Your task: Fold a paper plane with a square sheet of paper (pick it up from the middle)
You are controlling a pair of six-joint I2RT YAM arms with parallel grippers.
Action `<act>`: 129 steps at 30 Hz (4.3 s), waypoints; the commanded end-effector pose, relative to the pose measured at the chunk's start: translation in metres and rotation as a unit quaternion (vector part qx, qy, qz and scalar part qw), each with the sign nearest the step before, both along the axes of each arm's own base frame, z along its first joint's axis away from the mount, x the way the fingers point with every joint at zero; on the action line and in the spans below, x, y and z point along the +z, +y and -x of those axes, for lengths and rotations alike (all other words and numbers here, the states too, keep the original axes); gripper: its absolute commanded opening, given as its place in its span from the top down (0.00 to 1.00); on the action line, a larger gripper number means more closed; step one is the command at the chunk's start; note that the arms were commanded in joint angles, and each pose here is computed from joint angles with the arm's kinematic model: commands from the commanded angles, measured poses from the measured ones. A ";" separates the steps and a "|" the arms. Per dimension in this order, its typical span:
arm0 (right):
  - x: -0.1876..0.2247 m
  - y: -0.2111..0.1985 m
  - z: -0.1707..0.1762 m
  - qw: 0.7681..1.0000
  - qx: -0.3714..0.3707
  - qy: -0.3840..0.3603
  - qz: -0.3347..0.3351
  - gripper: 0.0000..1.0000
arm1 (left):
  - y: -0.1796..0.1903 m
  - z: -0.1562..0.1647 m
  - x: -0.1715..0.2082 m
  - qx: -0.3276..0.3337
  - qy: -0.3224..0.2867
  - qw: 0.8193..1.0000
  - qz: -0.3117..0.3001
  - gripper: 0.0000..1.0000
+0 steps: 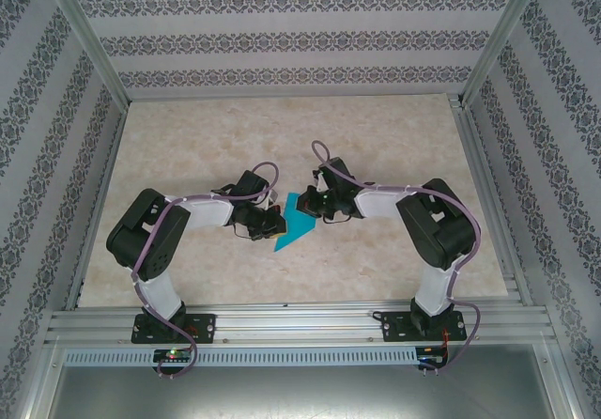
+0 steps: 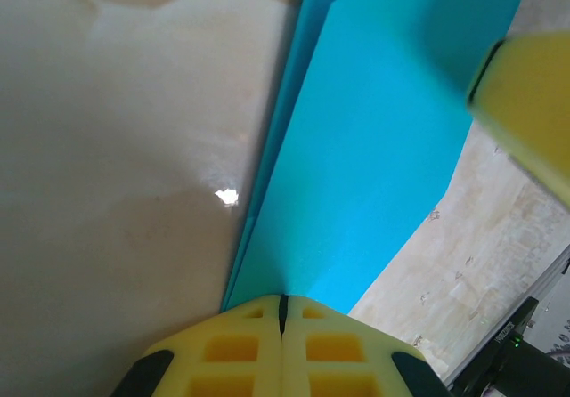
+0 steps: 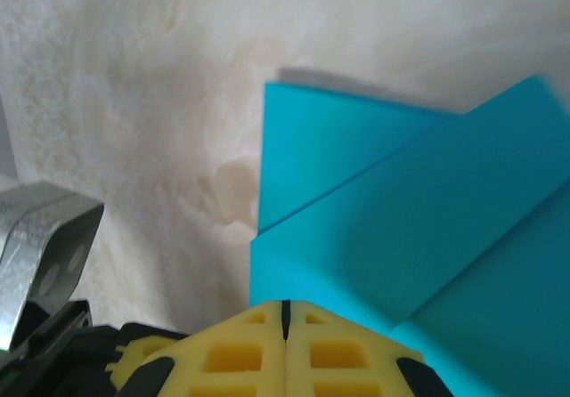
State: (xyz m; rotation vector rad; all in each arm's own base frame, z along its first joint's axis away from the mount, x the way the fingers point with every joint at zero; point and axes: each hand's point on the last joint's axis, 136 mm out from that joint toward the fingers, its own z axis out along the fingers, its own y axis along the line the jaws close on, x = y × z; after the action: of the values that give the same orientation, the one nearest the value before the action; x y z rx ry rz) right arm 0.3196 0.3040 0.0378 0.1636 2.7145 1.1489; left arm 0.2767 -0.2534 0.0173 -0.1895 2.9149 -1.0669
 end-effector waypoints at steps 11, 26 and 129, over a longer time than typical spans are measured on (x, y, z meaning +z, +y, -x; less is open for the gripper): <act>-0.046 -0.026 -0.014 0.997 -0.046 0.014 0.057 0.95 | 0.022 0.024 -0.031 -0.005 0.044 0.997 -0.064 0.95; -0.029 -0.078 -0.084 0.992 -0.115 -0.030 0.048 0.91 | 0.020 0.025 -0.031 -0.007 0.044 0.997 -0.057 0.95; 0.007 -0.003 -0.035 0.996 -0.052 0.015 -0.069 0.56 | 0.018 -0.024 -0.007 -0.048 -0.003 0.993 -0.110 0.76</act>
State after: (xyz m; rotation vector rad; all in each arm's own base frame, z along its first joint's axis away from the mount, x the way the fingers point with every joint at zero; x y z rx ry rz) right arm 0.3496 0.2950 0.0392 0.4107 2.6423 1.2850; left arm 0.3100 -0.2380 0.0203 -0.0374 2.9695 -0.7596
